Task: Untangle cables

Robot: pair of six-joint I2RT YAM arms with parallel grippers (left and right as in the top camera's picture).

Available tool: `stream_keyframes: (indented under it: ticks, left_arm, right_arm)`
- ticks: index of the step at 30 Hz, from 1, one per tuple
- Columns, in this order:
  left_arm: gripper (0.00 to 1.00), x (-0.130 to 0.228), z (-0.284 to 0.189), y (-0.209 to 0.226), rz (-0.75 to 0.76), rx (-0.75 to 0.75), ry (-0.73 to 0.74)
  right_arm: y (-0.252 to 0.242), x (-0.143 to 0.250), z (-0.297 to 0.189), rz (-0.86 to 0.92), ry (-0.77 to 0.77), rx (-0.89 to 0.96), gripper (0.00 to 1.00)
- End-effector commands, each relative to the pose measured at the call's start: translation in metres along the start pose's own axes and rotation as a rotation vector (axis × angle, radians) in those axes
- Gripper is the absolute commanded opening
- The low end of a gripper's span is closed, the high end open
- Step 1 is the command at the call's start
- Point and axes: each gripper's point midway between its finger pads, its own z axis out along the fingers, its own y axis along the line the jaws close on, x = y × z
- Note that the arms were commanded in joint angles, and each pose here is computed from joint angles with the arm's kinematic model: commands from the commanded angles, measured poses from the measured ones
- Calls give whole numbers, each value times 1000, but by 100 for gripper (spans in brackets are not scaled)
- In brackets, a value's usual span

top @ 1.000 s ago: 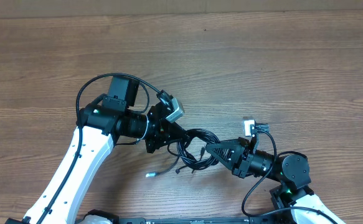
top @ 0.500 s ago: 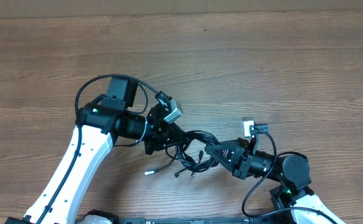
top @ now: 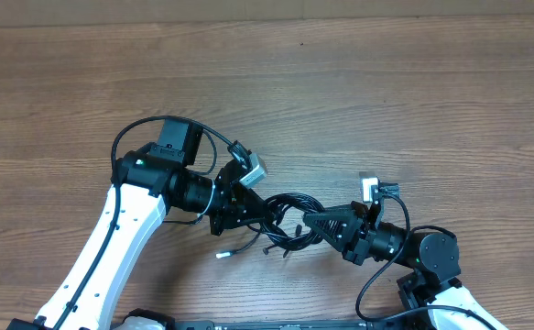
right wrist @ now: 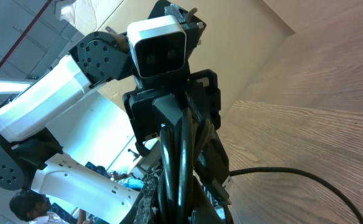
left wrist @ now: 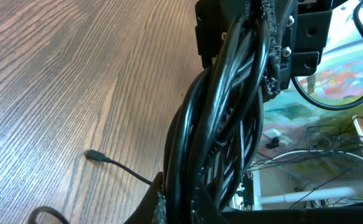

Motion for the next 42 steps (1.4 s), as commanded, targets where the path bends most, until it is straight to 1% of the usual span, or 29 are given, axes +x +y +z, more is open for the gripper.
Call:
stream_keyframes:
  ticks: [1, 5, 8, 10, 12, 14, 15, 16, 19, 20, 22, 23, 24, 25, 28, 29, 30, 32, 34, 36, 37, 40, 42]
  left_arm:
    - [4, 2, 3, -5, 4, 37, -9]
    - [4, -6, 3, -17, 59, 110, -68]
    - [4, -10, 2, -19, 112, 125, -93]
    - [4, -12, 2, -18, 120, 119, -98]
    - [4, -13, 1, -15, 134, 107, -101]
    - [5, -12, 0, -11, 138, 91, -97]
    - [4, -12, -1, -7, 137, 74, -94]
    - [4, -12, -1, -4, 131, 60, -90]
    - [5, -14, -7, 15, 32, -19, -89]
    - [5, -15, -8, 19, 10, -34, -90]
    - [4, -16, -11, 29, -60, -78, -92]
    - [5, -17, -12, 35, -97, -102, -93]
    - [4, -17, -13, 43, -152, -142, -91]
    - [4, -16, -14, 50, -194, -179, -88]
    - [5, -13, -18, 68, -302, -281, -83]
    - [4, -11, -21, 77, -369, -330, -85]
    - [4, -10, -23, 81, -411, -358, -89]
    - [4, -10, -24, 84, -436, -375, -94]
    - [5, -11, -22, 82, -433, -360, -96]
    - [4, -12, -20, 79, -427, -350, -91]
    - [4, -12, -18, 78, -423, -345, -88]
    - [4, -15, -11, 70, -407, -306, -83]
    - [5, -25, -1, 50, -375, -197, -100]
  right_arm:
    - [4, -19, 2, -5, -79, 6, 4]
    - [4, -19, 2, -4, -79, 7, 4]
    - [-13, -15, 1, 54, -71, 70, 18]
    - [-32, -8, 0, 119, -60, 143, 21]
    - [-51, 2, -3, 188, -41, 221, 29]
    - [-58, 8, -5, 219, -25, 250, 38]
    - [-61, 11, -6, 232, -17, 263, 47]
    - [-62, 12, -6, 239, -14, 270, 51]
    - [-66, 15, -8, 251, -7, 287, 66]
    - [-67, 15, -8, 252, -7, 288, 68]
    - [-66, 15, -8, 252, -7, 287, 77]
    - [-66, 15, -7, 252, -6, 286, 79]
    - [-65, 16, -7, 253, 0, 282, 85]
    - [-64, 18, -7, 255, 9, 275, 87]
    - [-60, 22, -6, 259, 40, 253, 87]
    - [-56, 26, -6, 266, 62, 237, 87]
    - [-52, 29, -5, 265, 83, 217, 85]
    - [-47, 30, -4, 275, 98, 193, 79]
    - [-37, 23, -1, 328, 71, 158, 76]
    - [-29, 14, 2, 301, 34, 128, 71]
    - [-30, 9, 3, 292, 3, 135, 66]
    - [-41, 3, 4, 303, -64, 188, 61]
    - [-54, 2, 5, 338, -112, 244, 57]
